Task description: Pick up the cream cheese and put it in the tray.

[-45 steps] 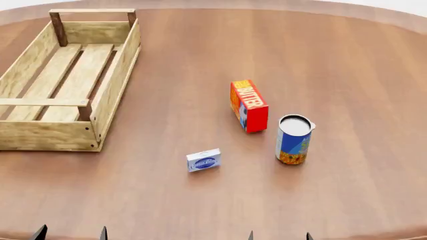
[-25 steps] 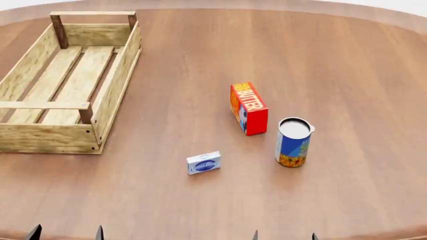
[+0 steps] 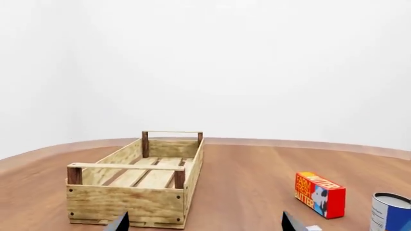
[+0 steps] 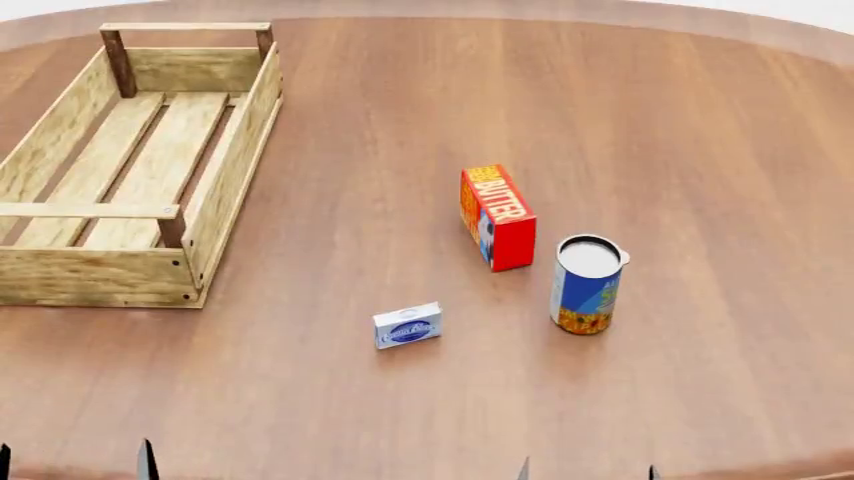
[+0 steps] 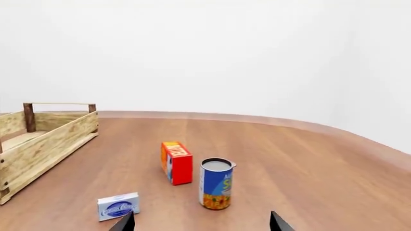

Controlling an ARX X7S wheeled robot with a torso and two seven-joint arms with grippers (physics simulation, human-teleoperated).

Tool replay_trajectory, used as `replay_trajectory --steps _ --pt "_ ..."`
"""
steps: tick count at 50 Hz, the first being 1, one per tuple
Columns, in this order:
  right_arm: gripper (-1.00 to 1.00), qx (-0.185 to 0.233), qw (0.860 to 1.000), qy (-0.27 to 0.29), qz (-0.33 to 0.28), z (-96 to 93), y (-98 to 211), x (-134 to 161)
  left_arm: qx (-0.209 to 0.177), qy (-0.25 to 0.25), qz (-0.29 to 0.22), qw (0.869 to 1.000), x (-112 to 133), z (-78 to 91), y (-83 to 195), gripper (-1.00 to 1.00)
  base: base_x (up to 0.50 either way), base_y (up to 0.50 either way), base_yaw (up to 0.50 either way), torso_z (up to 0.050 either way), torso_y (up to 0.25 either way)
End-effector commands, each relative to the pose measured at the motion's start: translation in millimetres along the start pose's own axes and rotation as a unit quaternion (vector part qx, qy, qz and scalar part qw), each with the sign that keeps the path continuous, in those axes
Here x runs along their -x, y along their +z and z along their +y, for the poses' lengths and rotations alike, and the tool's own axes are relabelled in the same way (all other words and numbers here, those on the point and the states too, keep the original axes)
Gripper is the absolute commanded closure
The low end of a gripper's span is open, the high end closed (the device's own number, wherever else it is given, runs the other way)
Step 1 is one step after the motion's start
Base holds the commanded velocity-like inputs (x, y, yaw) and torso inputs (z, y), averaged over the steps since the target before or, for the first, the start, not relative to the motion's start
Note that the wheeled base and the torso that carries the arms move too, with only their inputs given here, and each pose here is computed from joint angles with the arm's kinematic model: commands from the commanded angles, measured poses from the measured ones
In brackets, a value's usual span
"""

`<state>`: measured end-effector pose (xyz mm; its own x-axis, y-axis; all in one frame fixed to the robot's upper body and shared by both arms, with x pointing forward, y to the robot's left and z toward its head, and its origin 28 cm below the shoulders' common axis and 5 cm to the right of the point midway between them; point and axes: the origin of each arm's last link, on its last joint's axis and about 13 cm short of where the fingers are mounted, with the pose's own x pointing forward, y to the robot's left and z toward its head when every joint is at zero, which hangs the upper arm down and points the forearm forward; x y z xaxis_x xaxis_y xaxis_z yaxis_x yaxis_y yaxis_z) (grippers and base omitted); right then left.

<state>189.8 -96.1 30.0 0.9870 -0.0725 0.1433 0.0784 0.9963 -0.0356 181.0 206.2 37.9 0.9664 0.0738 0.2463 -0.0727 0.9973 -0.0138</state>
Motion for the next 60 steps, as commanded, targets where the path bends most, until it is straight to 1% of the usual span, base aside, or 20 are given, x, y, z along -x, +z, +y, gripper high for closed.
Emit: replay_trajectory --steps 1,9,20,32,46,60 --pt "-1.00 0.004 0.999 -0.006 -0.040 1.1 8.0 8.7 0.003 0.010 -0.048 0.999 8.9 1.4 10.8 -1.00 0.00 0.00 0.00 0.000 0.000" --pt "-1.00 0.005 0.998 -0.005 -0.063 1.1 11.2 13.0 -0.003 0.009 -0.059 0.998 11.5 0.4 11.6 -1.00 0.00 0.00 0.00 0.000 0.000" --pt "-1.00 0.006 0.996 -0.010 -0.086 0.9 14.0 15.6 0.000 0.011 -0.075 0.997 15.2 1.6 15.3 -1.00 0.00 0.00 0.00 0.000 0.000" --pt "-1.00 0.003 0.997 -0.013 -0.080 0.4 13.0 14.1 0.008 0.018 -0.080 0.997 12.9 3.8 14.9 -1.00 0.06 0.00 0.00 0.000 0.000" --pt "-1.00 0.006 0.996 -0.009 -0.083 1.8 13.3 15.5 0.007 0.018 -0.082 0.996 12.6 4.2 14.3 -1.00 0.13 0.00 0.00 0.000 0.000" --pt "-1.00 0.030 0.996 -0.009 -0.088 4.4 11.4 15.4 0.005 0.017 -0.080 0.997 12.7 3.4 13.9 -1.00 0.13 0.06 0.00 0.000 0.000"
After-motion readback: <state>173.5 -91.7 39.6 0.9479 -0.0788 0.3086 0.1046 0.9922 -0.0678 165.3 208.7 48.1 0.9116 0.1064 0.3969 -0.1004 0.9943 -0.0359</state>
